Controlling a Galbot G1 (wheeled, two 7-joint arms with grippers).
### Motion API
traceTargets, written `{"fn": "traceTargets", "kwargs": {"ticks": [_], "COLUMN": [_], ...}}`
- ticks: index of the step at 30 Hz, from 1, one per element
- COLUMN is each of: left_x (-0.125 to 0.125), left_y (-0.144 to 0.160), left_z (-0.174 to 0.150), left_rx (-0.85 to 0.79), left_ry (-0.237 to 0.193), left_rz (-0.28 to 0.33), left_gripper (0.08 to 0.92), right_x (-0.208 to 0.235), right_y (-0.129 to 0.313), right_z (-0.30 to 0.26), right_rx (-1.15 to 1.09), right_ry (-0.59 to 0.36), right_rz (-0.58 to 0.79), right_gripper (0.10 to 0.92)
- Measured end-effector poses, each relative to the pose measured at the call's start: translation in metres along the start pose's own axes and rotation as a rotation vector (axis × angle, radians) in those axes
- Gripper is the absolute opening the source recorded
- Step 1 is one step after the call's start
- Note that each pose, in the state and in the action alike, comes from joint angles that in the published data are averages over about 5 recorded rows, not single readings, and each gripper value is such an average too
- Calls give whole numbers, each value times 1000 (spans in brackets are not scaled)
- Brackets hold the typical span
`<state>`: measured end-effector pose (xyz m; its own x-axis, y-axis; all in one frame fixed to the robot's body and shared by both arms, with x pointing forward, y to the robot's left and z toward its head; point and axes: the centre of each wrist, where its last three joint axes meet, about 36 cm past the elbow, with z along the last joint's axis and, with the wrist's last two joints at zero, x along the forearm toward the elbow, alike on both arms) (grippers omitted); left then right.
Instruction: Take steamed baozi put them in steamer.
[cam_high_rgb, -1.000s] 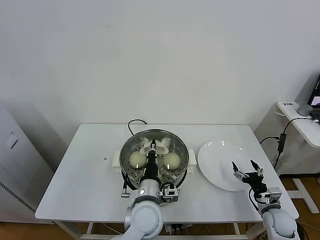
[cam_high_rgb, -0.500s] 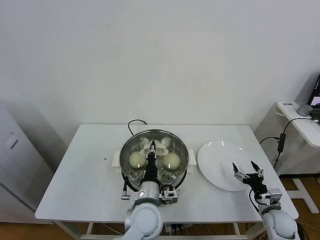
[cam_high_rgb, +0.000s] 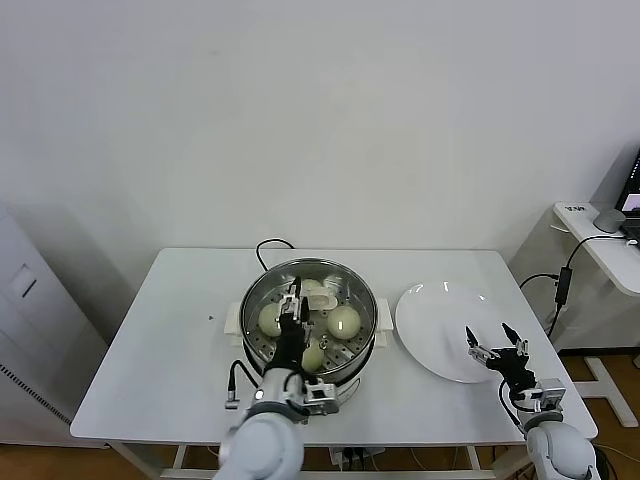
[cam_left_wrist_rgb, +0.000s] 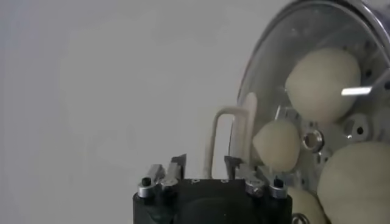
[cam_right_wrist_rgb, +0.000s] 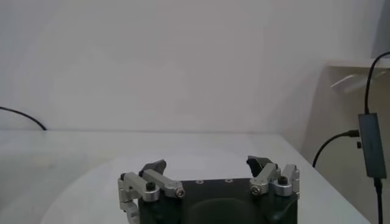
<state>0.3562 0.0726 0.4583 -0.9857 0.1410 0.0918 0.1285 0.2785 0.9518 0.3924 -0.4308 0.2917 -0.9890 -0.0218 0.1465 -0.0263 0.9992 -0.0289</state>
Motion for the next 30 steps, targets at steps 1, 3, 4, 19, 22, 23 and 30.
{"fn": "traceTargets", "kwargs": {"ticks": [1, 3, 4, 19, 22, 23, 30], "left_x": [2, 4, 4, -5, -5, -5, -4], "left_y": [7, 22, 31, 127, 129, 128, 108], "left_z": [4, 12, 17, 116, 138, 145, 194], "left_rx": [33, 103, 140, 844, 1013, 1061, 1259], "left_ry": [-20, -67, -93, -339, -323, -312, -193], "left_rz": [20, 64, 87, 176, 145, 133, 44], "left_gripper": [653, 705, 738, 823, 823, 823, 823], "right_x": [0, 0, -1, -3, 0, 1, 11], "right_y": [0, 0, 0, 6, 4, 3, 5], "right_z": [0, 0, -1, -8, -13, -15, -28], "right_rx": [0, 1, 1, -23, -23, -23, -50], "right_ry": [0, 0, 0, -18, -31, -35, -57], "right_rz": [0, 0, 0, -13, -14, -14, -9], "right_gripper": [823, 823, 823, 823, 823, 823, 823]}}
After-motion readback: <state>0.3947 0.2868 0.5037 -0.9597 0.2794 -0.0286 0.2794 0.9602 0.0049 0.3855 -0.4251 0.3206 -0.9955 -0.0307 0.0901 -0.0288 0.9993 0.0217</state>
